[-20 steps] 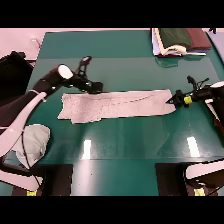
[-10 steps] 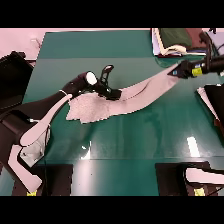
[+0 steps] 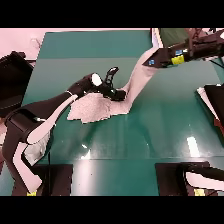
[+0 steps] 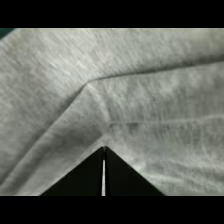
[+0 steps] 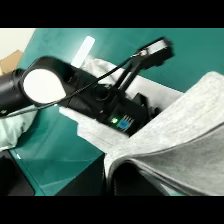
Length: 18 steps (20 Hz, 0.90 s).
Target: Fold the shirts.
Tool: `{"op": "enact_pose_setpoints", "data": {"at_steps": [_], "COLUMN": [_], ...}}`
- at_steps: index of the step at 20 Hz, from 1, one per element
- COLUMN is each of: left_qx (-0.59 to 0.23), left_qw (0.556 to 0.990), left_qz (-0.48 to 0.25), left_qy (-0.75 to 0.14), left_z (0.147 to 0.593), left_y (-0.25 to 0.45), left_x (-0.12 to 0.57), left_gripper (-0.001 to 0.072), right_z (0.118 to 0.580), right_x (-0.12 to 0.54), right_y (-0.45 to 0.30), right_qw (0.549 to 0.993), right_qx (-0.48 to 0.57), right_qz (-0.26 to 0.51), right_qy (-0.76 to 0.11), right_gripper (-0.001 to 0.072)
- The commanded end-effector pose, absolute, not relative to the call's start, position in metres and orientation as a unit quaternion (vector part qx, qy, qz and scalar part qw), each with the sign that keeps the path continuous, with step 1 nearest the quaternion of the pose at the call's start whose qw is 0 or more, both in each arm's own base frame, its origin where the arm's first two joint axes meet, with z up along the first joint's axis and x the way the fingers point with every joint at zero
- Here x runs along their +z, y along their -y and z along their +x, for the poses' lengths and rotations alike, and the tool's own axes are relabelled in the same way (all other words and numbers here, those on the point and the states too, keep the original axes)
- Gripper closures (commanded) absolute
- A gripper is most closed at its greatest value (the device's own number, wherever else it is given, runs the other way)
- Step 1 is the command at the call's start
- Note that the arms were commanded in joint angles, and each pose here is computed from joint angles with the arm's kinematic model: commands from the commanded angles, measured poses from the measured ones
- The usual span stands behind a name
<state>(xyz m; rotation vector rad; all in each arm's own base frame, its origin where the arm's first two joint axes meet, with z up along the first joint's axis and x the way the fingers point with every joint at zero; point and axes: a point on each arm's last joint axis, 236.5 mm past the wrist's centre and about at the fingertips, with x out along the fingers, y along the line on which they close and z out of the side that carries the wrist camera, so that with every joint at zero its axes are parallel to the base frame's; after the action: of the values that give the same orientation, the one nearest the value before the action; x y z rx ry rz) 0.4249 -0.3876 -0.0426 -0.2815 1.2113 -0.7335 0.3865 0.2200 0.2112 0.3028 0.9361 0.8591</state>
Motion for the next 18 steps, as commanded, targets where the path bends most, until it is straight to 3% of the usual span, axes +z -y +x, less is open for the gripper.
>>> {"op": "enact_pose_setpoints", "data": {"at_steps": [1, 5, 8, 9, 10, 11, 14, 18], "left_qx": [-0.321, -0.260, -0.203, -0.185, -0.168, -0.157, -0.142, -0.157], "left_qw": [0.758, 0.837, 0.887, 0.900, 0.911, 0.918, 0.926, 0.922], "left_qz": [-0.103, -0.103, -0.103, -0.101, -0.100, -0.098, -0.098, -0.091], "left_qy": [-0.558, -0.471, -0.402, -0.382, -0.364, -0.351, -0.337, -0.342], "left_z": [0.446, 0.502, 0.513, 0.512, 0.508, 0.505, 0.496, 0.494], "left_y": [0.342, 0.231, 0.147, 0.125, 0.105, 0.091, 0.070, 0.085], "left_x": [-0.019, 0.086, 0.166, 0.186, 0.204, 0.217, 0.235, 0.232], "left_gripper": [0.0685, 0.0685, 0.0684, 0.0685, 0.0684, 0.0685, 0.0685, 0.0684], "right_z": [0.378, 0.363, 0.349, 0.345, 0.341, 0.340, 0.349, 0.382], "right_x": [0.220, 0.207, 0.184, 0.175, 0.168, 0.162, 0.147, 0.089], "right_y": [-0.268, -0.362, -0.451, -0.475, -0.496, -0.509, -0.498, -0.404], "right_qw": [0.790, 0.768, 0.734, 0.725, 0.717, 0.711, 0.702, 0.712], "right_qx": [0.432, 0.487, 0.545, 0.557, 0.569, 0.577, 0.575, 0.491], "right_qz": [0.134, 0.139, 0.141, 0.136, 0.128, 0.124, 0.112, 0.087], "right_qy": [-0.413, -0.392, -0.381, -0.381, -0.382, -0.383, -0.405, -0.495], "right_gripper": [0.0700, 0.0700, 0.0693, 0.0564, 0.0391, 0.0344, 0.0346, 0.0347]}}
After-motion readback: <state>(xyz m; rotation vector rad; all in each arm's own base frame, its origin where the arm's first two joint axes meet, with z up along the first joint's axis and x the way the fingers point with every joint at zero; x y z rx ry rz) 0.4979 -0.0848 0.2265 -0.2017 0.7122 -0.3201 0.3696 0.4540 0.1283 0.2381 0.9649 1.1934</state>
